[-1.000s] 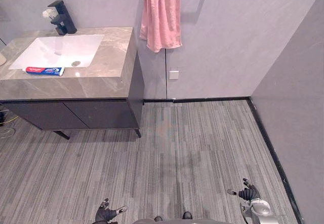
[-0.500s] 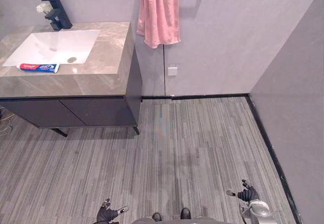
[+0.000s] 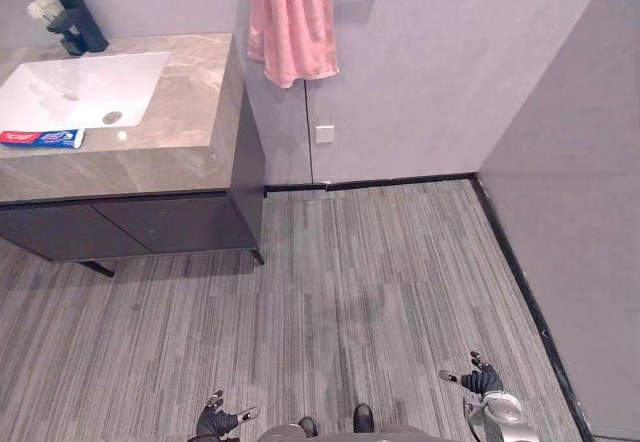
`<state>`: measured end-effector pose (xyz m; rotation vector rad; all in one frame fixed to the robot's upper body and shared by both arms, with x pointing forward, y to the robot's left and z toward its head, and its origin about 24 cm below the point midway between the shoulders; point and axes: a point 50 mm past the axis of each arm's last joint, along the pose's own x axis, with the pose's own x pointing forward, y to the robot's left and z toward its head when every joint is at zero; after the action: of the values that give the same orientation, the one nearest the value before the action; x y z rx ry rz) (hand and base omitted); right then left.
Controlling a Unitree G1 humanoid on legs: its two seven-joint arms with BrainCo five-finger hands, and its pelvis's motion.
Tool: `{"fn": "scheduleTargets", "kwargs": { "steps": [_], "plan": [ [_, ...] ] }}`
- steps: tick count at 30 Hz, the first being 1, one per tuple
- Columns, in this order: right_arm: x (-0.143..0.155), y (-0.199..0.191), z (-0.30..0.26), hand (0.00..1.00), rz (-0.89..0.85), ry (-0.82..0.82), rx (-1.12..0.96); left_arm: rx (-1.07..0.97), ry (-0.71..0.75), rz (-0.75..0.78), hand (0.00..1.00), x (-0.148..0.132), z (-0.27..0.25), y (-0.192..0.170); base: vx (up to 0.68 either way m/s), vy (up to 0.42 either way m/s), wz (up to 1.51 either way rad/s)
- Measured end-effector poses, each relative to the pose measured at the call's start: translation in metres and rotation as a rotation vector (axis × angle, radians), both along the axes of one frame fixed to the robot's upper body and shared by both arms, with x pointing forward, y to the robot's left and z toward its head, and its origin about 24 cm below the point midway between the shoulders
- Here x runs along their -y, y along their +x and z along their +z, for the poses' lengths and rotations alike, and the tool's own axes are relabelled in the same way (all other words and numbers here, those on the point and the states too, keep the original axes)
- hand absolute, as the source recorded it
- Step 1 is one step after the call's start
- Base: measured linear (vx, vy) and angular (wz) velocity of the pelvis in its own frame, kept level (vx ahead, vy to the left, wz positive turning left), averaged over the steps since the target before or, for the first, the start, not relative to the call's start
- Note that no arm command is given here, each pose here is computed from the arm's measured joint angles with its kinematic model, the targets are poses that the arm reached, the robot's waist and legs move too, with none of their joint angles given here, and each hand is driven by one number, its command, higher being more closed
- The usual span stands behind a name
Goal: Organize washtable
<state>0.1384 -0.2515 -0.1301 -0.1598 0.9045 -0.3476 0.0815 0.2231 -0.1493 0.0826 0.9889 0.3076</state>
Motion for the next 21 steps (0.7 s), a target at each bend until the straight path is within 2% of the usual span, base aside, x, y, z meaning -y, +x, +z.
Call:
{"fn": "scheduleTargets", "kwargs": {
  "steps": [11, 21],
  "plan": [
    [-0.019, 0.008, -0.003, 0.0, 0.027, 0.05, 0.005, 0.097, 0.04, -0.056, 0.0, -0.008, 0.013, 0.032, 0.13, 0.048, -0.13],
    [-0.012, 0.011, 0.001, 0.0, 0.033, 0.028, 0.016, 0.103, -0.012, -0.048, 0.0, 0.01, 0.01, 0.037, 0.44, -0.167, 0.17]
  ]
}}
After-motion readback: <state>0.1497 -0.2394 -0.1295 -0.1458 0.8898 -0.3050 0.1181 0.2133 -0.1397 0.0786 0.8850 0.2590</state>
